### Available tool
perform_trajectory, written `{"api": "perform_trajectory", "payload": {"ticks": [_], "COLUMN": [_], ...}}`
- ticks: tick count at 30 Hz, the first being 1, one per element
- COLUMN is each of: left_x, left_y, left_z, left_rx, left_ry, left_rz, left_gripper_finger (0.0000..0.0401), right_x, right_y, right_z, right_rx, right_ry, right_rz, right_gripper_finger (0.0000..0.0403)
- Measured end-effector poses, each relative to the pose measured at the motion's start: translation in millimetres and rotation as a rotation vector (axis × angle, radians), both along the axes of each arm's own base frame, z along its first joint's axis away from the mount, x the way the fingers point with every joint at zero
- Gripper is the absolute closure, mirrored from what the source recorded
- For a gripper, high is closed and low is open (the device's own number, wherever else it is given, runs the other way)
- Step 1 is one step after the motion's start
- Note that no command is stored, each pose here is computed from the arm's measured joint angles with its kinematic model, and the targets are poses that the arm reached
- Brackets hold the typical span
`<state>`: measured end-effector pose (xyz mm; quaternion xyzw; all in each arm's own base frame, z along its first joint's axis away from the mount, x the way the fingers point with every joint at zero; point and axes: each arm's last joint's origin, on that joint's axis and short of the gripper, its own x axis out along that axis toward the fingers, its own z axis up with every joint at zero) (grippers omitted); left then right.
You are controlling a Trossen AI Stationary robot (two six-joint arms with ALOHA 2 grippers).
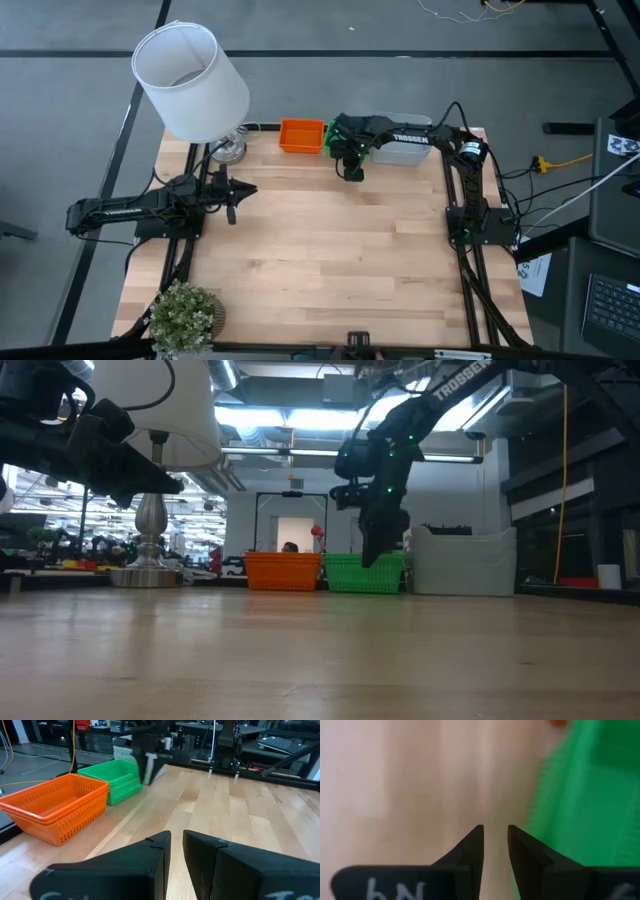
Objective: Stack baskets by color
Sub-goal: Stack the bottom green bin on the top of the stacked green bins
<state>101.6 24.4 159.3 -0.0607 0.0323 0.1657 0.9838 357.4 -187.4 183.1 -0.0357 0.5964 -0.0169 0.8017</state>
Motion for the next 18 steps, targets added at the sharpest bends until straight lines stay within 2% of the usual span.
{"api": "perform_trajectory", "payload": {"ticks": [7, 18], "left_x": [0.0, 0.0], "left_y": [0.0, 0.0], "left_z": [0.0, 0.0], "left_rx": [0.000, 0.000], "left_ry": [0.000, 0.000], "left_rz": [0.000, 0.000], "left_gripper_finger": [0.0359, 0.0359], "right_x": [-6.6, -9.8], "right_y": [-22.8, -33.5], "right_z": [0.6, 1.9], "right_rx": [-0.119, -0.061], "right_ry": [-0.006, -0.077], "right_rz": [-0.075, -0.065], "right_gripper_finger": [0.0315, 0.0315]}}
